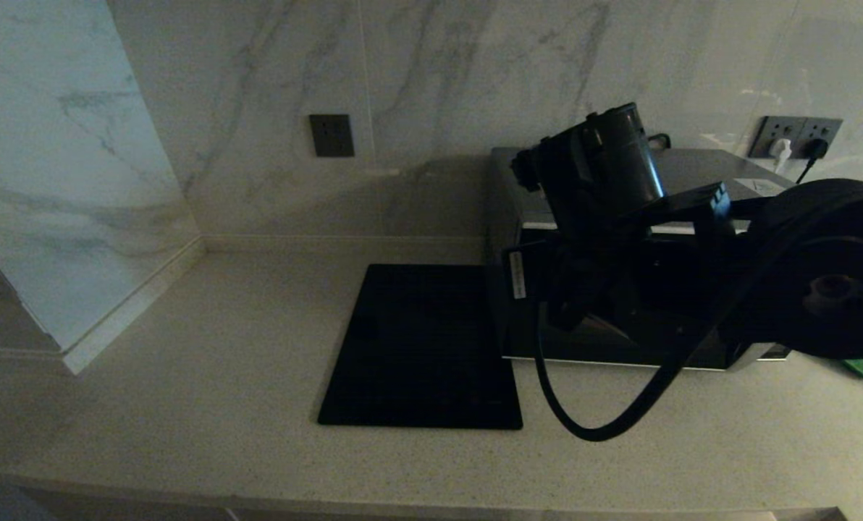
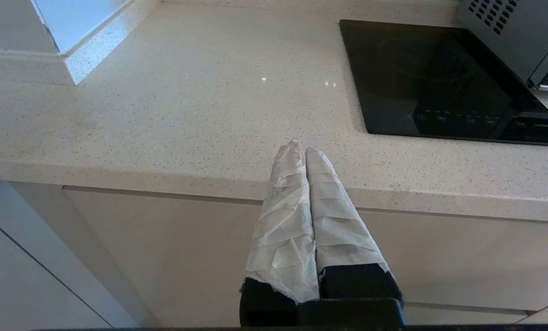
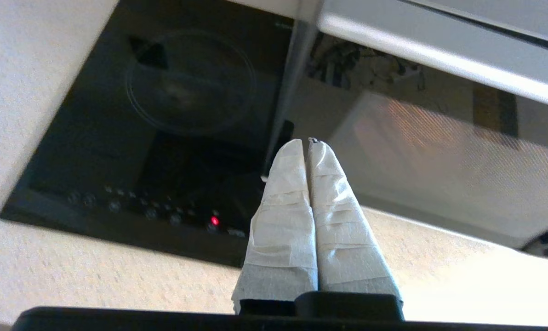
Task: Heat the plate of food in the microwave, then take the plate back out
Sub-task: Open the microwave oven
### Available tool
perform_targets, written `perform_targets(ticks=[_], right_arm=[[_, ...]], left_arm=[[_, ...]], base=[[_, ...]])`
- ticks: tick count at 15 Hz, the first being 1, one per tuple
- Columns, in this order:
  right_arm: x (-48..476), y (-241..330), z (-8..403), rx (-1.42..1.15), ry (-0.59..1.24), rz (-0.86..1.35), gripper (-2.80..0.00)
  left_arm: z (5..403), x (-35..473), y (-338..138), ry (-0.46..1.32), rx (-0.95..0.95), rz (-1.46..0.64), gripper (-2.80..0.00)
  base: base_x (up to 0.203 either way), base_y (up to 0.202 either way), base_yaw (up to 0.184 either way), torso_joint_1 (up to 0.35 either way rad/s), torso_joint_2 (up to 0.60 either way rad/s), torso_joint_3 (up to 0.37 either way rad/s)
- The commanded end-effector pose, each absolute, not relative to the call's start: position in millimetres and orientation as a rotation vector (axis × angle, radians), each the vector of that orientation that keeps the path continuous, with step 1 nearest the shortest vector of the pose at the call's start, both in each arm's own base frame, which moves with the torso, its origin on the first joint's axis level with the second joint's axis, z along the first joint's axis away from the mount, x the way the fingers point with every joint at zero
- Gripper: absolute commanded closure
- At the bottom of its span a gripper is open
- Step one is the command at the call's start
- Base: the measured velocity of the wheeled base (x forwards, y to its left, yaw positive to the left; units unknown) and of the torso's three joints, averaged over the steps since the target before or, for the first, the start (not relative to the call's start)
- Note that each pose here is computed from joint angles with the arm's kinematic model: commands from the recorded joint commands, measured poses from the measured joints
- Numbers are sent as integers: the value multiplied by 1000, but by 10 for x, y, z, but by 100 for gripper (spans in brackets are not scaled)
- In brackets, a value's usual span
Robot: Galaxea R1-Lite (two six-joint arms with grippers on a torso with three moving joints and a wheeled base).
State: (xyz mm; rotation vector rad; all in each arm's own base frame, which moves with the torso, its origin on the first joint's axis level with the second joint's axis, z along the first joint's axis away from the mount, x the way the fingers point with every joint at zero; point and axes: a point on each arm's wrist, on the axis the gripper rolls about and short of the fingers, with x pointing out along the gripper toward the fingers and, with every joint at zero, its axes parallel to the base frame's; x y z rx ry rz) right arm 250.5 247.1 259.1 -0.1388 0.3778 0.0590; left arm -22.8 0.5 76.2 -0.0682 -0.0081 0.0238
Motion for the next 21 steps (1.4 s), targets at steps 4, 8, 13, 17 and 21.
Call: perform_targets(ticks=[4,8,13,17,21], right_arm=[[2411,2347,2568,-154,401,46,0],[2499,2392,2524,-156,407,36,0],[2668,2437,2442,-156,415,10,0],[2750,2460,2415,-151,414,-2,0],[2886,2518,2402,-113,357,-47,0]], left_arm=[[763,-227,5,-7,-69,25,0],[763,-228,5,-8,-69,24,0],[763,-228,5,-8,-69,25,0],[763,-228,5,-9,-69,25,0],[763,-227,4,-7,-69,26,0]], base=[[0,0,0,0,0,0],[0,0,0,0,0,0],[0,0,0,0,0,0],[0,0,0,0,0,0],[0,0,0,0,0,0]])
